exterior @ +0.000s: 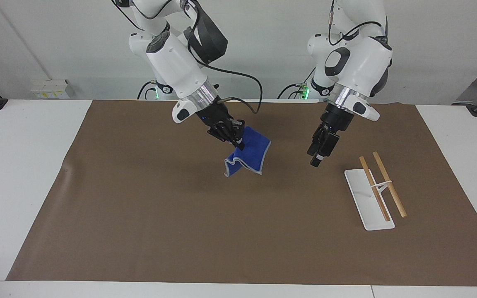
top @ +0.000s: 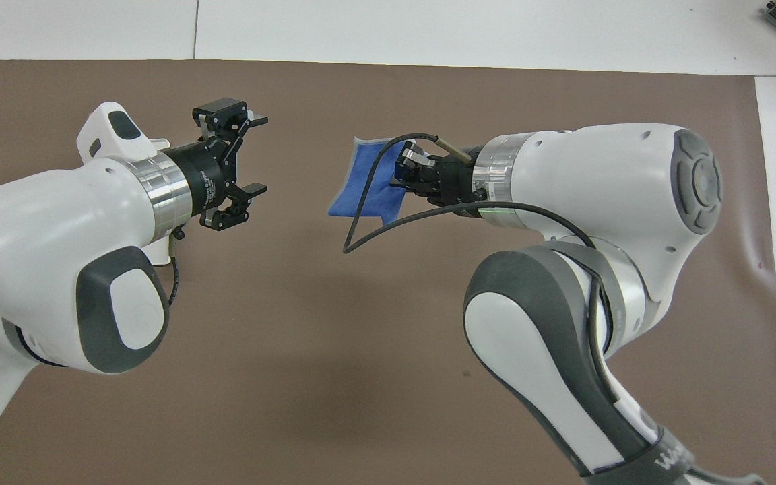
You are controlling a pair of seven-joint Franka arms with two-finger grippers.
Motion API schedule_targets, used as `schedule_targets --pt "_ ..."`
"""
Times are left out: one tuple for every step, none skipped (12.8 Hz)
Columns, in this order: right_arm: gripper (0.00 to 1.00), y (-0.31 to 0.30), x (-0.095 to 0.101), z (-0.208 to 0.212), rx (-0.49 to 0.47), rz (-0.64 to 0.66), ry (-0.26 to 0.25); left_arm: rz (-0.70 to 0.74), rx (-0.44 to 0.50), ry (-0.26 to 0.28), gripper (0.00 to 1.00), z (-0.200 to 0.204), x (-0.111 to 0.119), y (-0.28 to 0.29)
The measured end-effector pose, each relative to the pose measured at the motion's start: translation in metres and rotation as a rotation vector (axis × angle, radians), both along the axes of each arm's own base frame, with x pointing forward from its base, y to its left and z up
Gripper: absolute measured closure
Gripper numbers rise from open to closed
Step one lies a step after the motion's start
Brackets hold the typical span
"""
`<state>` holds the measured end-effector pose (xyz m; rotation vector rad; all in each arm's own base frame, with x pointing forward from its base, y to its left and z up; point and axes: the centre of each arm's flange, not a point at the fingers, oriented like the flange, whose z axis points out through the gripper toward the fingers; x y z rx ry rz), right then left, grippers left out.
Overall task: Right arm passes towel to left arm to hang
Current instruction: 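Lift the towel with the right gripper while the left gripper approaches it, then close the left gripper on the towel held by the right gripper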
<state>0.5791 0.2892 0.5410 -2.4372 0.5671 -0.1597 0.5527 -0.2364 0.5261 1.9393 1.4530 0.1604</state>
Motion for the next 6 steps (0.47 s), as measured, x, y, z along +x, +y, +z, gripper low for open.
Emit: schedule_targets --pt "0.94 0.006 -0.003 0.000 0.014 0.004 0.006 0.025 -0.030 0.020 0.00 0.001 -0.005 -0.012" --pt "0.94 0.009 -0.005 0.000 0.019 0.007 0.009 0.048 -0.057 0.041 0.00 0.001 -0.009 -0.022" --pt "0.94 0.011 -0.005 0.000 0.023 0.008 0.011 0.064 -0.076 0.060 0.00 0.001 -0.014 -0.031" --pt "0.94 0.011 -0.006 0.001 0.031 0.006 0.016 0.071 -0.087 0.072 0.00 0.001 -0.016 -0.036" --pt "0.94 0.011 -0.006 0.001 0.045 0.001 0.023 0.074 -0.090 0.079 0.00 -0.001 -0.018 -0.038" --pt "0.94 0.012 -0.006 0.001 0.053 -0.002 0.027 0.075 -0.089 0.083 0.00 -0.003 -0.018 -0.038"
